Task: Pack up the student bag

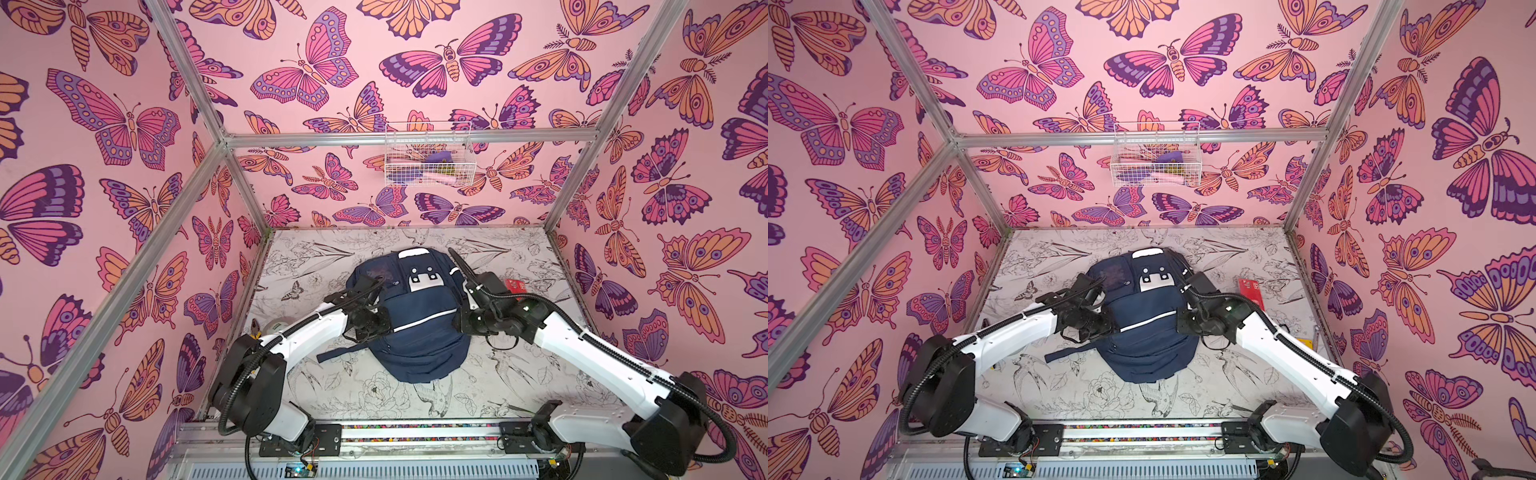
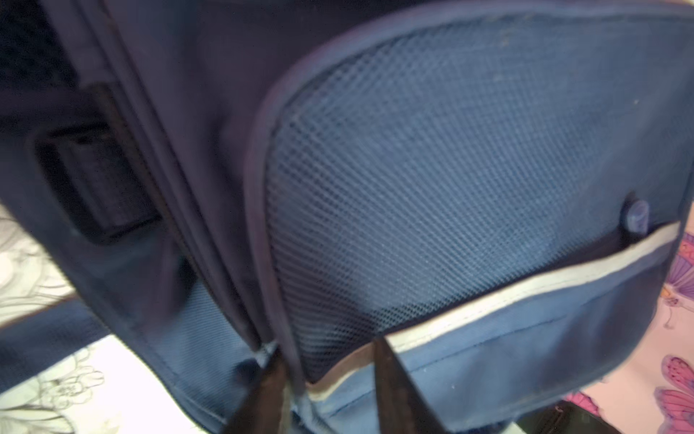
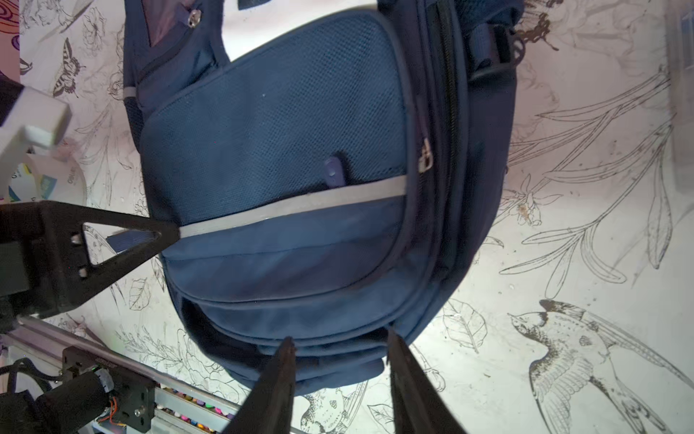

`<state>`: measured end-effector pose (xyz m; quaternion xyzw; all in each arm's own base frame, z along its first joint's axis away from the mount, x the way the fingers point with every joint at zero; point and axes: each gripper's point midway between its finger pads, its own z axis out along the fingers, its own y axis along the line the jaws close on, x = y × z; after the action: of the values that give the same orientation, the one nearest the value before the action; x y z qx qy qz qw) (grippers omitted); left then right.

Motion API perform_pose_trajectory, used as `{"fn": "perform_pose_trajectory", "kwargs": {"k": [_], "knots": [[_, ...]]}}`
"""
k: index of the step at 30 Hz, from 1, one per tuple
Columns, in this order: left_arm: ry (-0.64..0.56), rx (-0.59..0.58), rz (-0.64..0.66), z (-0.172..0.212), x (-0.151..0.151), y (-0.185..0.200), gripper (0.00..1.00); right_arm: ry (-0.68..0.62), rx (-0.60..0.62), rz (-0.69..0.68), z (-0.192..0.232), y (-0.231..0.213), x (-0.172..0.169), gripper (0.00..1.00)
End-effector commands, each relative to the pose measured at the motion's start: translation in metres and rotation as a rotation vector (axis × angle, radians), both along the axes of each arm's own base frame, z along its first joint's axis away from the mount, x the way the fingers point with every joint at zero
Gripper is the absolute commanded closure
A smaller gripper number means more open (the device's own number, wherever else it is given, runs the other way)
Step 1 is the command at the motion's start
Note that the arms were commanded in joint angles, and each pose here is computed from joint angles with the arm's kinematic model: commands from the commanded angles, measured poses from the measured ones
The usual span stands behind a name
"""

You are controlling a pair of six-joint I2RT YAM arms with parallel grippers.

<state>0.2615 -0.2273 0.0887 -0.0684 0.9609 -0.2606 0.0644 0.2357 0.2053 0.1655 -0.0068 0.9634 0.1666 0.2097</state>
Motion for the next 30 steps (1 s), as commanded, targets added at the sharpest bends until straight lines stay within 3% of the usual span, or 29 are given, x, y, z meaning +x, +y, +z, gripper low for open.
{"fn": "perform_pose_trajectory", "kwargs": {"k": [1, 2, 8, 11, 18, 22, 30], "knots": [[-0.045, -0.171, -0.102, 0.025, 0.007, -0.03, 0.8, -0.044, -0.068, -0.111, 0.006, -0.005, -0.004, 0.58], [-0.049, -0.204, -0.115, 0.033, 0.007, -0.033, 0.86, -0.055, -0.071, -0.12, 0.007, -0.001, -0.007, 0.59], [-0.207, -0.315, -0.131, 0.092, 0.015, -0.029, 1.0, -0.113, -0.051, -0.137, 0.019, 0.027, -0.011, 0.59], [-0.254, -0.333, -0.111, 0.102, 0.019, -0.027, 1.0, -0.124, -0.058, -0.131, 0.025, 0.039, -0.009, 0.59], [-0.195, -0.471, -0.09, 0.102, 0.019, -0.042, 1.0, -0.212, 0.024, -0.081, 0.038, 0.105, -0.02, 0.58], [-0.213, -0.506, -0.074, 0.109, 0.023, -0.044, 1.0, -0.153, 0.014, -0.066, 0.027, 0.124, -0.027, 0.59], [-0.221, -0.614, -0.045, 0.119, 0.03, -0.052, 1.0, -0.172, -0.121, -0.164, 0.0, 0.114, -0.039, 0.58]]}}
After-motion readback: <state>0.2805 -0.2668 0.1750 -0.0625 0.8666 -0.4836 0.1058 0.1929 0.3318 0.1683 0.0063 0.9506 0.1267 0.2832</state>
